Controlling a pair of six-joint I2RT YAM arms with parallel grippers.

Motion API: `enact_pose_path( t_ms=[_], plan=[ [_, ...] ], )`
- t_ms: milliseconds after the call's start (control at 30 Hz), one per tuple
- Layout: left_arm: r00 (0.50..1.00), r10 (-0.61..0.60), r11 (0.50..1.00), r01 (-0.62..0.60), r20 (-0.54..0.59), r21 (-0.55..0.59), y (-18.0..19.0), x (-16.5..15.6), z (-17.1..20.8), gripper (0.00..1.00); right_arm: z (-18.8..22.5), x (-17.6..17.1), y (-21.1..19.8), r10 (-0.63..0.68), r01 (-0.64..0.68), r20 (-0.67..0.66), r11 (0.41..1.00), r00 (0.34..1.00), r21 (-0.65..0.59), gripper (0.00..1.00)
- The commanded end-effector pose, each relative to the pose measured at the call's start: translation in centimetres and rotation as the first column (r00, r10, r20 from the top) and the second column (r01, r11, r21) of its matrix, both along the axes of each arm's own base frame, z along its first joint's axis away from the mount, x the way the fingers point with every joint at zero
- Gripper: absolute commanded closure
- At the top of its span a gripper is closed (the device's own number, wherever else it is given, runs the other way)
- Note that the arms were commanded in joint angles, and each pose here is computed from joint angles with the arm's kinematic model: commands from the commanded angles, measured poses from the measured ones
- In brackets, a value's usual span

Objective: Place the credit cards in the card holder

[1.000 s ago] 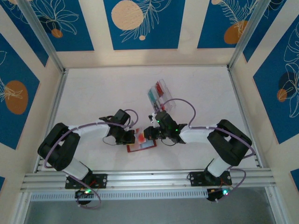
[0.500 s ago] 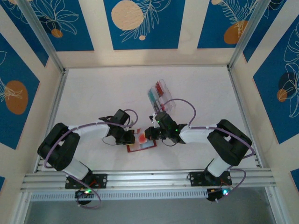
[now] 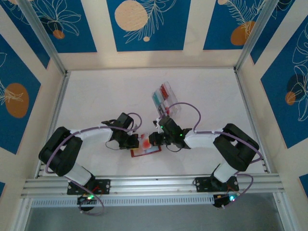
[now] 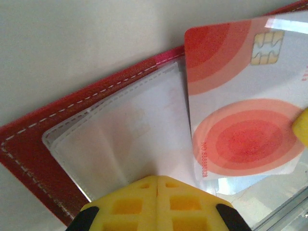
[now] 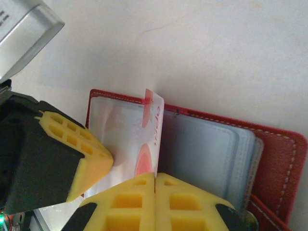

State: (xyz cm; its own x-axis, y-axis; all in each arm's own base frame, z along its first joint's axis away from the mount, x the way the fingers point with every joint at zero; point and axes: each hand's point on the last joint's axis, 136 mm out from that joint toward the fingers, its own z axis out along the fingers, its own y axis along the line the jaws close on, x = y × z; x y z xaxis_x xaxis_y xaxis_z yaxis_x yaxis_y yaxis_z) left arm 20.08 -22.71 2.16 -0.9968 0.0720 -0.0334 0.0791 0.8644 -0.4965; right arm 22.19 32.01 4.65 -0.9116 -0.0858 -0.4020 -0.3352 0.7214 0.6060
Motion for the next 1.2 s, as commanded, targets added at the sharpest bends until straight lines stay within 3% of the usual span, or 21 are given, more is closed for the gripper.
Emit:
enact_pose_path(
  t_ms=[0,333,733,1167],
  plan=[
    [0.998,0.025,0.998,-0.022,-0.053,0.063,1.6,-1.2,-1.5,0.99,-1.0,-0.8,-0.2,0.003,-0.004,-0.026,0.999,1.000,-0.043,1.00],
    [0.998,0.029,0.998,-0.025,-0.053,0.063,1.7,-1.3,-1.6,0.99,-1.2,-2.7,-1.2,0.017,-0.023,-0.098,0.998,0.995,-0.058,1.00],
    [0.998,0.031,0.998,-0.027,-0.056,0.063,1.9,-1.4,-1.6,0.99,-2.5,-4.5,-1.3,0.085,-0.109,-0.273,0.991,0.958,-0.075,1.00],
    [0.998,0.031,0.998,-0.028,-0.055,0.061,1.9,-1.4,-1.6,0.99,-2.5,-4.0,-1.0,0.111,-0.147,-0.349,0.986,0.930,-0.079,1.00]
  ],
)
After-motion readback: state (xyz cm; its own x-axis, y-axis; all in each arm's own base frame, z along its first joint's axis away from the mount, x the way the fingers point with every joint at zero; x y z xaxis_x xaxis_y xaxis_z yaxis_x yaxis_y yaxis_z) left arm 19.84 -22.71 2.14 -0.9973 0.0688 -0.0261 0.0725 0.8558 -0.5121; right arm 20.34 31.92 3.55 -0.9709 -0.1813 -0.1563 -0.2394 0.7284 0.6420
